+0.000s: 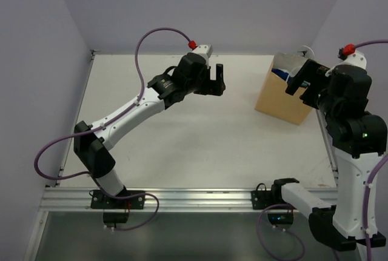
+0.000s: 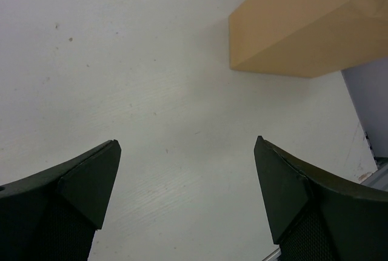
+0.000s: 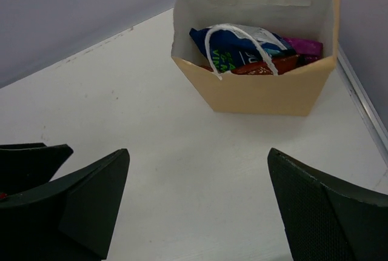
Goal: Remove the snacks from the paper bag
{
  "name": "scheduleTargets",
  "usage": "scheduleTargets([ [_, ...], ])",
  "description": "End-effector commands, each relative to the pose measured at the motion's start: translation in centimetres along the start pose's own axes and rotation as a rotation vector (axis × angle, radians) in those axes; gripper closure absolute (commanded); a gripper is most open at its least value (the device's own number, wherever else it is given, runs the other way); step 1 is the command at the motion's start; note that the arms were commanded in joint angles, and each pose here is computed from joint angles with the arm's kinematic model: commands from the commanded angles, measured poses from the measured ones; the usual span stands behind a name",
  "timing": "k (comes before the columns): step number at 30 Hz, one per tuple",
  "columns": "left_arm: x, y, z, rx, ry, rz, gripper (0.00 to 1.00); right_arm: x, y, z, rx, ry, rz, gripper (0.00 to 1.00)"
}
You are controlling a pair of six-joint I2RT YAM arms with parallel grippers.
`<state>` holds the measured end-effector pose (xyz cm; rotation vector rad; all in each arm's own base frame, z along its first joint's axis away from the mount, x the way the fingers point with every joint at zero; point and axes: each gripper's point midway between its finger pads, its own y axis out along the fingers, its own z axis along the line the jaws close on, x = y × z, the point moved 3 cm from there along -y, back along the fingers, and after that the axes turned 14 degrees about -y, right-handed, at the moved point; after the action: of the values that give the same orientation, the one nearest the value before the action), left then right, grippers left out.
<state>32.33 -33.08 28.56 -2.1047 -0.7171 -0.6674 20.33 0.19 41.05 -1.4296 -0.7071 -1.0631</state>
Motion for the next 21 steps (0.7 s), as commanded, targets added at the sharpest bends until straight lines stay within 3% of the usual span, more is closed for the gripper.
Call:
scheduleTargets([
  [1, 0.8, -0.6, -1.4, -0.01, 0.023, -0.003, 0.0, 2.9, 0.7, 1.8, 0.101, -0.075, -0.063, 0.01],
  [6, -0.7, -0.6, 0.5, 0.069, 0.002, 0.028, 0.02, 4.5, 5.9, 6.2, 0.285, -0.15, 0.031, 0.07],
  [12, -1.7, -2.4, 3.1, 0.152, 0.007, 0.025, 0.02, 5.1, 12.5, 9.4, 0.269, -0.156, 0.126, 0.11],
  [21, -1.3, -4.4, 6.1, 0.175, -0.072, 0.045, 0.02, 5.0, 18.0, 8.2, -0.015, -0.18, 0.185, 0.14],
])
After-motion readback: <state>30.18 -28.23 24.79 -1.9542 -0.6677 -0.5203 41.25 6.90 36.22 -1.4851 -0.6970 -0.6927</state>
